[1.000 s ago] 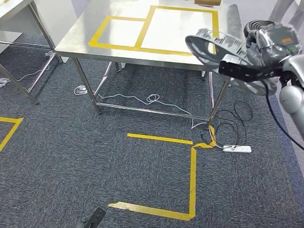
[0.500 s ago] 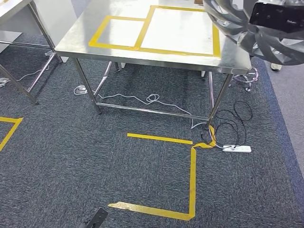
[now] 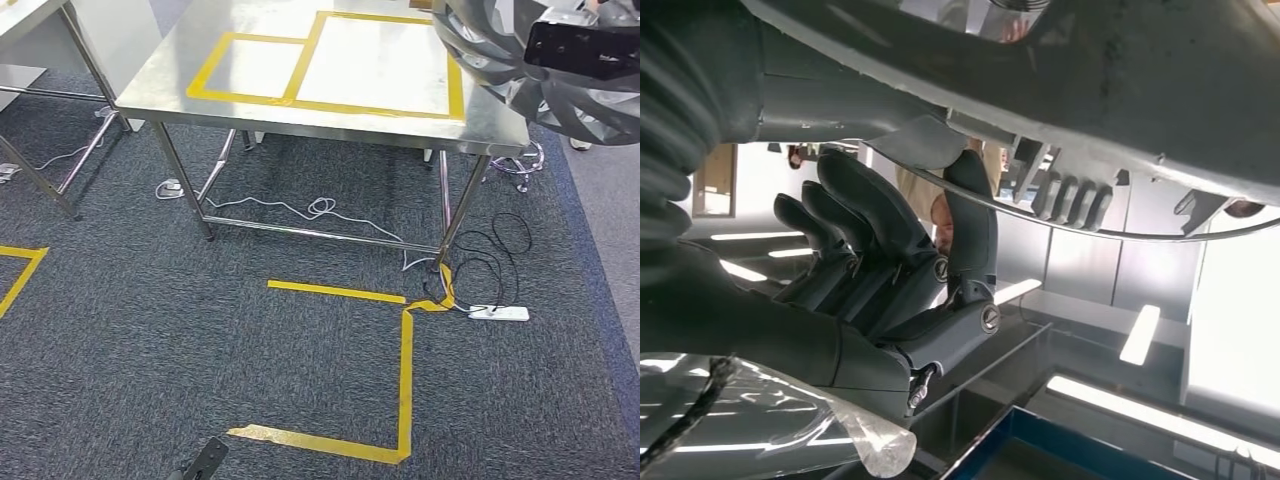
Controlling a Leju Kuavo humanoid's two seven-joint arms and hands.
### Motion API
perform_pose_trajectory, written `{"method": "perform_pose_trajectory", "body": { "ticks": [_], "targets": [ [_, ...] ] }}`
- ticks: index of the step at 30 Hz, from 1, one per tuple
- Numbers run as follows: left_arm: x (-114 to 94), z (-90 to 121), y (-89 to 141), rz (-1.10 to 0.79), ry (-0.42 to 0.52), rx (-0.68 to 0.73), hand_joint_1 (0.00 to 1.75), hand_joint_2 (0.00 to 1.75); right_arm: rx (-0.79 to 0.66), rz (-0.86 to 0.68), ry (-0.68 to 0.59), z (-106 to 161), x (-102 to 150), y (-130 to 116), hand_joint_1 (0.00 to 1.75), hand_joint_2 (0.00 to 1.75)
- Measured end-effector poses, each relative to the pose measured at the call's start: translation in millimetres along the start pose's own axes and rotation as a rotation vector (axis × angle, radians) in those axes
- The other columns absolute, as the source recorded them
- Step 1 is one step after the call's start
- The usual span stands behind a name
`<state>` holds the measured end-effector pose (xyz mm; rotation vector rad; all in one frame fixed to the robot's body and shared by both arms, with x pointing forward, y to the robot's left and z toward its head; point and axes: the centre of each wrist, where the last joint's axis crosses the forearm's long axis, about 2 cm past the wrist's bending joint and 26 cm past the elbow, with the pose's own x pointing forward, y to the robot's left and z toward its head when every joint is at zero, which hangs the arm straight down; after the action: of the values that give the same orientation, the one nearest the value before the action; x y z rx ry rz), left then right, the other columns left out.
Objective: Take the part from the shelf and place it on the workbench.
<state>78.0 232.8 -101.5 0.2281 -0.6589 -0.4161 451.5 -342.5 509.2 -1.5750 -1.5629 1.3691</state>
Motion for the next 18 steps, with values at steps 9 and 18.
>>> {"method": "perform_pose_trajectory", "body": {
  "ticks": [9, 18],
  "targets": [
    [1.6, -1.2, 1.0, 0.003, -0.013, -0.004, 0.0, 0.0, 0.006, 0.014, 0.01, 2.8, -6.0, 3.9, 1.75, 1.75],
    [0.5, -1.2, 2.2, -0.002, -0.007, -0.002, 0.0, 0.0, 0.027, 0.017, 0.021, 9.4, -10.9, 18.2, 1.75, 1.75]
  ]
}}
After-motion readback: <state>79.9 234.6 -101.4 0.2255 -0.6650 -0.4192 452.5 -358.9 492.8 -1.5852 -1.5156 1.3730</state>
